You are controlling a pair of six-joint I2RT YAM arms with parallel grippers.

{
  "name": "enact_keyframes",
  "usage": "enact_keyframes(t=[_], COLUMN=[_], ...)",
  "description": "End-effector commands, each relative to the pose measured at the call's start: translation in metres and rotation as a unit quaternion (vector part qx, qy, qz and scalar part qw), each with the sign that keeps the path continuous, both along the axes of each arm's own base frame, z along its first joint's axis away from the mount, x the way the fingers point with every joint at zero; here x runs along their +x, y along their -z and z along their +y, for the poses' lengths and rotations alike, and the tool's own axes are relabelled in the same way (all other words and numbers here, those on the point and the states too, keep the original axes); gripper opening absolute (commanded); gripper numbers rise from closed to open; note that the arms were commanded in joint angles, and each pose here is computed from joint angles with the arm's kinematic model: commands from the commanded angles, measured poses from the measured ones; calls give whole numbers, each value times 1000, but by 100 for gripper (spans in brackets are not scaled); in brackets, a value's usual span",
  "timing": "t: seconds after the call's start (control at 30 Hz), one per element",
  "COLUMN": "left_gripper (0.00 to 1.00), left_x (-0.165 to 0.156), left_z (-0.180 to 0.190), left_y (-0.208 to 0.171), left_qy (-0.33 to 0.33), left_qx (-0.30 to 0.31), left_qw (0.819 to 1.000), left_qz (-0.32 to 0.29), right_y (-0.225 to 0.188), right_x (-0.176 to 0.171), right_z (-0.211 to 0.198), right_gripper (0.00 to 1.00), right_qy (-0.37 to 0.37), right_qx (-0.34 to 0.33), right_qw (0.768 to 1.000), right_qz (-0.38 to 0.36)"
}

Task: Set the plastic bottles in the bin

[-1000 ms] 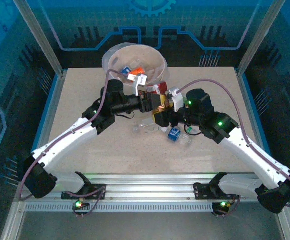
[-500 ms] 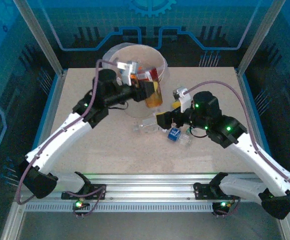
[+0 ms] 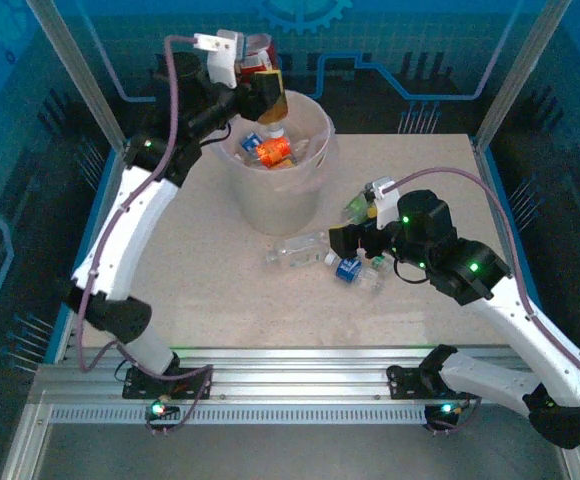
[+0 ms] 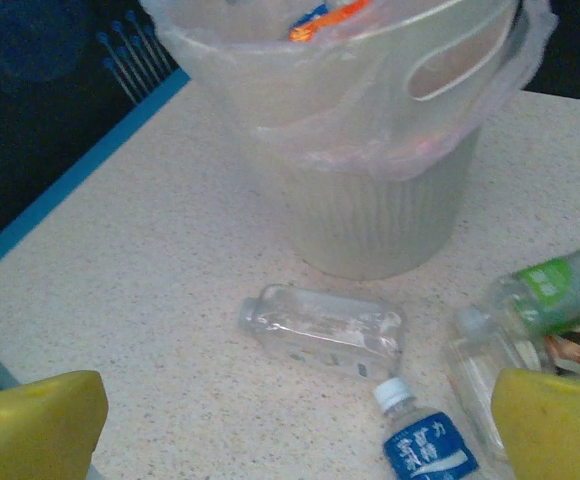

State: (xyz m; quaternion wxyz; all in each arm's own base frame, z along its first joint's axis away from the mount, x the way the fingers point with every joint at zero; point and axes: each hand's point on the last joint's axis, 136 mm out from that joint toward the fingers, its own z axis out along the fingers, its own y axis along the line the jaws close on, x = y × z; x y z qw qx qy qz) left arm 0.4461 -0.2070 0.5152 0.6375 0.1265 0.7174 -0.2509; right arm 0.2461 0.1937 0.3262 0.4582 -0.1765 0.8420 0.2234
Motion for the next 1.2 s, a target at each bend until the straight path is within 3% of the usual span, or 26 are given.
enact_keyframes(t=[0.0,0.3,0.77,0.93,1.0,1.17], left_gripper=[46,46,53,66,78,86], left_x=[30,71,94,97,98,102], left_z=[16,24,18,16,14,9], left_y=[31,102,198,211,210,200], left_qy=[-55,-90,-55,-51,-48,-49], left_qx=[101,220,312,318,314,307], left_qw=[993,968,934,930,931,936], left_qz=[16,86,165,178,177,164], right_y=[-6,11,30,31,32,34], right_x=[9,20,24,24,24,24], right_z=[-17,-46,-64,-64,-64,-64], right_gripper=[100,100,100,100,100,100], right_qy=[49,133,172,170,170,169], right_qx=[-11,-40,-27,-28,-28,-28], right_qw=[999,990,982,982,982,982], right_qz=[1,38,80,82,83,85])
